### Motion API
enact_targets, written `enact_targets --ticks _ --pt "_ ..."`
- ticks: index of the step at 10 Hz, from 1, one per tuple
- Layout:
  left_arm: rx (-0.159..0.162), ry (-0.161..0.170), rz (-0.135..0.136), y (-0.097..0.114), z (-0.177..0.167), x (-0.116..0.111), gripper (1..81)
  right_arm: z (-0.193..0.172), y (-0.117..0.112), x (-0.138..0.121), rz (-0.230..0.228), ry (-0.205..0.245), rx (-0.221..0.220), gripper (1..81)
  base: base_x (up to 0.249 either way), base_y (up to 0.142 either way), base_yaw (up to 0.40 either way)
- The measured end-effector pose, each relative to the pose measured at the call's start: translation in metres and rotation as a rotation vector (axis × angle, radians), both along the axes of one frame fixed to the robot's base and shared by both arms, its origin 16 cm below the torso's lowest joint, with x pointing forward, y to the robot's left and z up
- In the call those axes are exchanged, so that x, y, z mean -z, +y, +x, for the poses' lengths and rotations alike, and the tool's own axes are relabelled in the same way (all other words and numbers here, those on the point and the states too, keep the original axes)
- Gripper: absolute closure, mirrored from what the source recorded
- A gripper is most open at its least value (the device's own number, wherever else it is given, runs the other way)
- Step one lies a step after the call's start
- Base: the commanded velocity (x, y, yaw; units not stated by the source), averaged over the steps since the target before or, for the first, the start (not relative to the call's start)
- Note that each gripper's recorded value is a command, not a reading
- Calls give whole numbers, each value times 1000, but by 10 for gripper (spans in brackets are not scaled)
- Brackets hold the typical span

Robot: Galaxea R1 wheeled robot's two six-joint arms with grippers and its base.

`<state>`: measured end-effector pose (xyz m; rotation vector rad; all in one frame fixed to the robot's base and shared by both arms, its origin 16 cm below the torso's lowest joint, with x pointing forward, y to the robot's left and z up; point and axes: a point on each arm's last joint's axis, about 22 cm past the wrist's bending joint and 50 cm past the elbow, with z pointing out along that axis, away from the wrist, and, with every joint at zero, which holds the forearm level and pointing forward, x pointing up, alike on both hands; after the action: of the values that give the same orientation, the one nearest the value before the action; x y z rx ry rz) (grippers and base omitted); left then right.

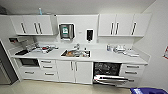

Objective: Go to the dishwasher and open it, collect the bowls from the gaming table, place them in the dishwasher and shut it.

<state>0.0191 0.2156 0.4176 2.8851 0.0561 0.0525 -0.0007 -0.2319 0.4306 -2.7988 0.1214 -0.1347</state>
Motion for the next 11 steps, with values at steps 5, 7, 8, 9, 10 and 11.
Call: enact_targets --ticks 5,7,8,9,10,11 --pt "1 5 -1 -1 -3 0 811 -1 1 0 1 1 0 811 182 0 0" --pt "1 5 -1 0 -3 0 811 0 0 1 -3 0 0 811 182 0 0" --pt "1 5 -1 0 -3 0 811 -1 -1 1 -6 1 0 811 182 0 0" --pt "0 4 0 0 -3 0 811 0 -2 1 -8 0 0 811 182 0 0" --pt "0 4 -1 0 -3 0 811 0 -2 1 -8 1 0 811 182 0 0" --pt "1 5 -2 -1 -3 0 811 0 -2 1 -8 1 0 811 182 -69 0"
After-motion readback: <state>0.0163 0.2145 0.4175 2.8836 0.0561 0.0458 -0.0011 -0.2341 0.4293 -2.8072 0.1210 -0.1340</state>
